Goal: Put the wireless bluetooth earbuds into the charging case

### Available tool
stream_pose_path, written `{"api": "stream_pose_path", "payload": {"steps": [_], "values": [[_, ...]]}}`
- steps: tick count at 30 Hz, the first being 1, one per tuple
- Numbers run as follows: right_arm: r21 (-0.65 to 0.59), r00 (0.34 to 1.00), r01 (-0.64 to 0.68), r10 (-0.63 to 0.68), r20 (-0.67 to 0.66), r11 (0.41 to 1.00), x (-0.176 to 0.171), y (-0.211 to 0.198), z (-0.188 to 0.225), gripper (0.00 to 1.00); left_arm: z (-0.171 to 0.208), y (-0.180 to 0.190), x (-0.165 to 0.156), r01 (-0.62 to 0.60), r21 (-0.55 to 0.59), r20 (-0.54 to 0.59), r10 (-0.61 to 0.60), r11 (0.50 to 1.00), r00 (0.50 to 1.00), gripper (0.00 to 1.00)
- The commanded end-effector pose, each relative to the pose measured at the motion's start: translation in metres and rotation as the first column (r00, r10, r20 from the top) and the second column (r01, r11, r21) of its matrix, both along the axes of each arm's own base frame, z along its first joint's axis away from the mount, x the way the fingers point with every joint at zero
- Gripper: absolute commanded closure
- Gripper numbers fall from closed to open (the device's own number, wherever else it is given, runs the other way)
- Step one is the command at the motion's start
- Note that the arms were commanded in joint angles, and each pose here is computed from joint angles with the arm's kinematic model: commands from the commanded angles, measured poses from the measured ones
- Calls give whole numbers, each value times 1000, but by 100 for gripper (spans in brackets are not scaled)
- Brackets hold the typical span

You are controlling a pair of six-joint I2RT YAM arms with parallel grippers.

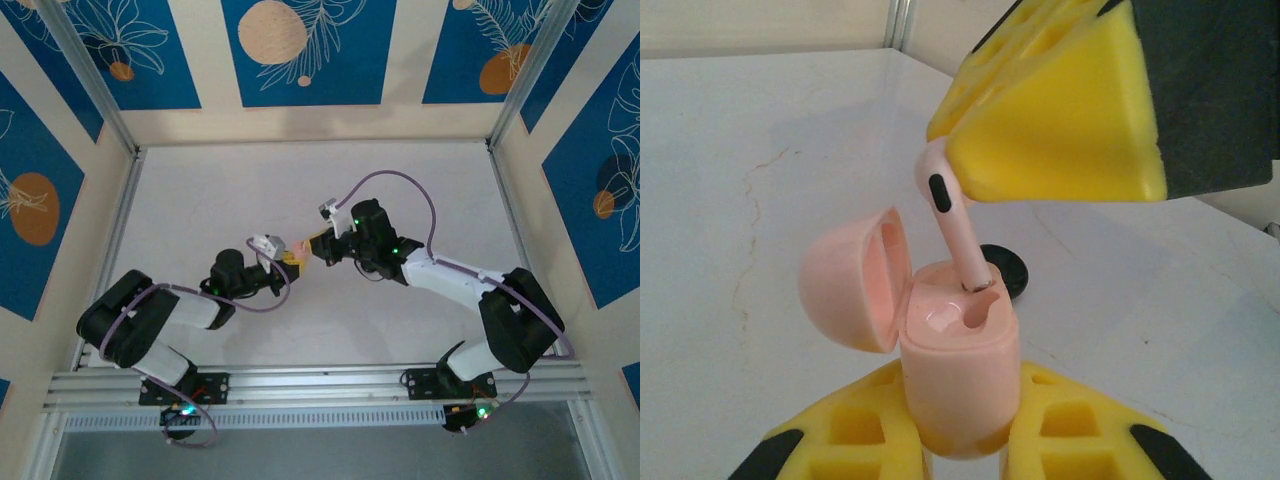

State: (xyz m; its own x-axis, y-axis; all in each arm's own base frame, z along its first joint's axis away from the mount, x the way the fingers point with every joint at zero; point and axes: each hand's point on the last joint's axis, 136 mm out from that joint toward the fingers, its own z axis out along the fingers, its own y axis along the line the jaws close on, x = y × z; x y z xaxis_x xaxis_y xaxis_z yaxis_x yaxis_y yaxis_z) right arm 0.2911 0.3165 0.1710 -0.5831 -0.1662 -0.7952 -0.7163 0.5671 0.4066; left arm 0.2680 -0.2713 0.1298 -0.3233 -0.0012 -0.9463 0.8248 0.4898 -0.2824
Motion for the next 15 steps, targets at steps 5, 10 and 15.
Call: {"api": "stream_pose_path", "payload": {"steps": [5,10,15], "values": [[-27,1000,-18,19,15,999,-9,-4,-4,91,21,-5,2,7,-25,61,-6,1000,998,89],[-25,998,-63,64,9,998,-19,-4,-6,91,29,-4,1,10,-35,75,-8,999,997,89],[-19,995,-96,96,2,995,-24,-1,-8,91,38,-5,-3,31,-43,91,-27,999,995,89]]}}
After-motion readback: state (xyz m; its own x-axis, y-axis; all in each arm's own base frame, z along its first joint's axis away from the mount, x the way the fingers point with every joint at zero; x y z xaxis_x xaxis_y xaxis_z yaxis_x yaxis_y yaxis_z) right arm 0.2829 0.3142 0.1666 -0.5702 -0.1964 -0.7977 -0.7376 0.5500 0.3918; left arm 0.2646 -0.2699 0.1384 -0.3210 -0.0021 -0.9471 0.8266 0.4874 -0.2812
